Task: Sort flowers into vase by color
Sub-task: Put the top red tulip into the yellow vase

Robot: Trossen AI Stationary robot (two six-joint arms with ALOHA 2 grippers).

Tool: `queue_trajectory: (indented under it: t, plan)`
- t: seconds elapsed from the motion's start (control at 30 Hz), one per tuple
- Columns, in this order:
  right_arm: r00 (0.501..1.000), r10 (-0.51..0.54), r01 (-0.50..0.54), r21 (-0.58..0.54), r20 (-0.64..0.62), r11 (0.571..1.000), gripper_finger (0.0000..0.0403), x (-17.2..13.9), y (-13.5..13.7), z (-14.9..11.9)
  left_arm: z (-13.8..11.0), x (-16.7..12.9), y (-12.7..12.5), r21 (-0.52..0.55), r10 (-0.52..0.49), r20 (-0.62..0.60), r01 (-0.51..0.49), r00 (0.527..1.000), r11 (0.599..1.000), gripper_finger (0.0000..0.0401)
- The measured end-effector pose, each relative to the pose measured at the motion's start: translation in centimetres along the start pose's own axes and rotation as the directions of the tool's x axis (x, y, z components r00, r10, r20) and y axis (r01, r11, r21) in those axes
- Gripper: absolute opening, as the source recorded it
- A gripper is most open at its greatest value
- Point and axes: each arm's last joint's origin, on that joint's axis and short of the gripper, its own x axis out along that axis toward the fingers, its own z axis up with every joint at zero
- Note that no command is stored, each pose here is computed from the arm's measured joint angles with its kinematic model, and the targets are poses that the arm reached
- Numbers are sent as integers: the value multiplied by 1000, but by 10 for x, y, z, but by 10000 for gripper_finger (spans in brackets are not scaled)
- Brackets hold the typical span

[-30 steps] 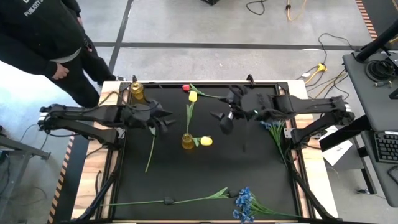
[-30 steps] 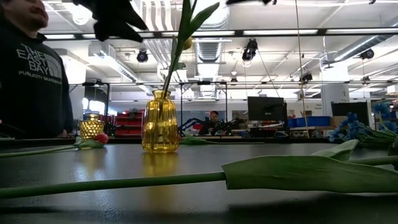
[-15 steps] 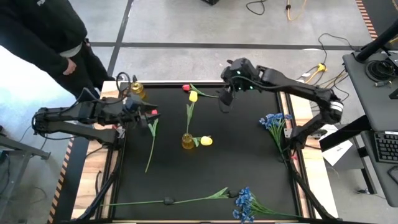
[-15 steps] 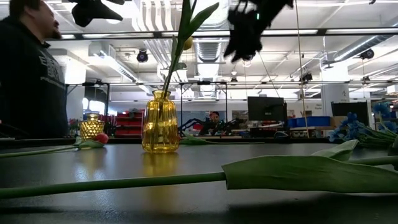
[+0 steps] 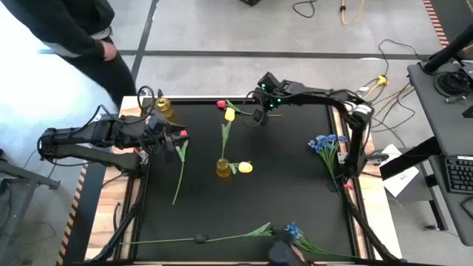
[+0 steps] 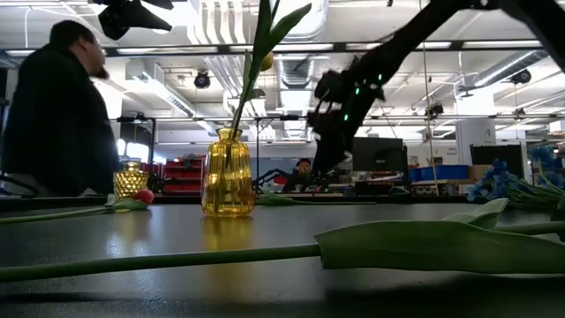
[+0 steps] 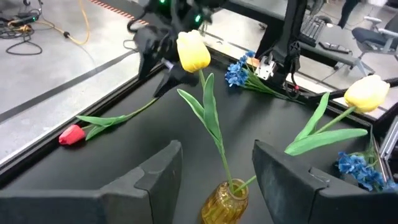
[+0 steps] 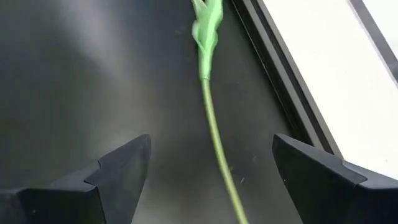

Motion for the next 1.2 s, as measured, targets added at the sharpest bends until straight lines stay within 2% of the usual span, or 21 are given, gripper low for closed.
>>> queue_trajectory:
  t: [0.2,0.4,0.53,0.77,0.97,1.2]
  plan:
    - [999,13,-14,4,32,1000,300,39,-11,-1,3,1,4,-105,71,34,-67,997,992,166]
    - [998,60,-59,28,-15,998,238,65,-13,-10,11,7,5,-161,98,101,-80,990,984,152]
    - [999,15,-14,28,-49,1000,196,70,-13,-13,13,11,7,-169,122,109,-103,986,980,143]
    - [992,-37,32,-41,-122,999,103,69,-12,-18,12,14,7,-149,132,100,-116,986,982,129]
    - [975,-37,28,-46,-218,999,20,57,-7,-22,12,12,7,-142,131,106,-115,986,983,121]
    - [912,-1,-7,-18,-409,1000,13,20,1,-33,13,9,8,-58,125,116,-119,985,991,114]
